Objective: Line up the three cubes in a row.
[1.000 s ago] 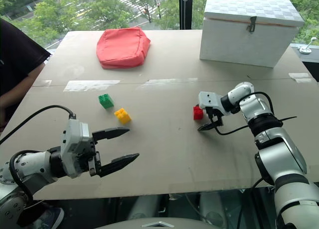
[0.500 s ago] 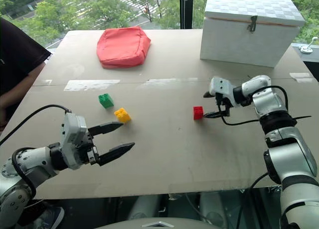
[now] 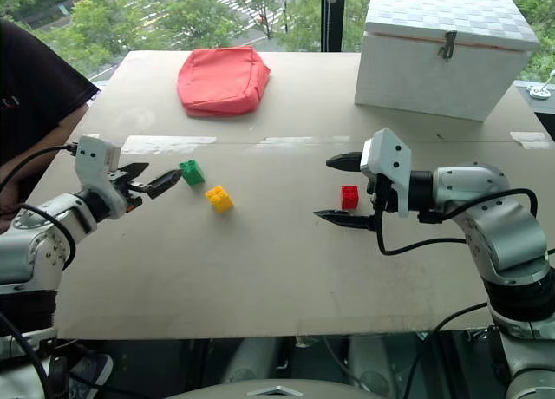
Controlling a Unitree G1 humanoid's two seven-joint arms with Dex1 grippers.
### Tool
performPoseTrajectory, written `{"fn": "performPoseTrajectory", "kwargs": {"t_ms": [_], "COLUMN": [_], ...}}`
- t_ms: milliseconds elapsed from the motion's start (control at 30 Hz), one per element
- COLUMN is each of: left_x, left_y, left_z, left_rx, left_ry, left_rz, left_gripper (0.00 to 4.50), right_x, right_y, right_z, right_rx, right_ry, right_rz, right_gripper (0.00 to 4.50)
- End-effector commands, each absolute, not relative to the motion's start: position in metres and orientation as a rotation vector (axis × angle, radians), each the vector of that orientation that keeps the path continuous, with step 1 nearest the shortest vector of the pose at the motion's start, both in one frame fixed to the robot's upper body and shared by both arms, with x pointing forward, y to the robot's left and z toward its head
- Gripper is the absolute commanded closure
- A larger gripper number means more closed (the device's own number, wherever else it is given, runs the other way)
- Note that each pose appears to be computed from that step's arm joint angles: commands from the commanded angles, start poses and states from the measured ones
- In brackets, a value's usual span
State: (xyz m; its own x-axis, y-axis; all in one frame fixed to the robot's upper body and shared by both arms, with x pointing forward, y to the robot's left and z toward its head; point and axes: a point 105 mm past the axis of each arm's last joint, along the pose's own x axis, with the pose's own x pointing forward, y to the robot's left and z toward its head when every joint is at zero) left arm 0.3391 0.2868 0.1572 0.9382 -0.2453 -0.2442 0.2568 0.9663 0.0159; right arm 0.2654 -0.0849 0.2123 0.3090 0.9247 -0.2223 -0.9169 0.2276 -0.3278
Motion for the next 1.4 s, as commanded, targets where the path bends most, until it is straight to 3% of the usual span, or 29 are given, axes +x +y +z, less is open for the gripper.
{"fn": "performPoseTrajectory", "kwargs": {"t_ms": [33,533,633,733,767,833,933,1033,1100,1233,1400], "left_x": [0.346,0.368,0.369,0.373,0.374,0.376,0.377,0.369,0.352,0.331,0.337], "left_y": [0.275,0.25,0.259,0.262,0.262,0.262,0.255,0.214,0.18,0.143,0.118], "left_z": [0.155,0.126,0.126,0.129,0.13,0.133,0.16,0.194,0.201,0.185,0.157], "left_rx": [0.052,-0.034,-0.015,-0.019,-0.02,-0.003,0.002,0.067,0.114,0.258,0.449], "left_ry": [0.257,0.236,0.206,0.169,0.164,0.149,0.038,-0.062,-0.036,0.118,0.236], "left_rz": [-0.229,0.132,0.177,0.17,0.166,0.139,-0.022,-0.414,-0.722,-1.117,-1.32], "left_gripper": [0.0,0.0,0.9,2.19,2.94,3.26,3.26,3.26,3.26,3.26,3.26], "right_x": [0.255,0.252,0.253,0.255,0.255,0.255,0.255,0.252,0.25,0.242,0.234], "right_y": [-0.083,-0.092,-0.095,-0.096,-0.097,-0.097,-0.099,-0.105,-0.111,-0.128,-0.148], "right_z": [0.226,0.228,0.226,0.229,0.229,0.229,0.229,0.227,0.223,0.218,0.209], "right_rx": [-0.449,-0.43,-0.439,-0.429,-0.429,-0.429,-0.423,-0.417,-0.433,-0.456,-0.427], "right_ry": [-0.075,-0.056,-0.046,-0.049,-0.049,-0.046,-0.043,-0.034,-0.032,-0.033,0.002], "right_rz": [1.237,1.226,1.218,1.209,1.208,1.205,1.19,1.174,1.15,1.1,1.038], "right_gripper": [0.02,0.02,0.0,0.0,0.0,0.0,0.0,0.0,0.0,0.0,0.0]}}
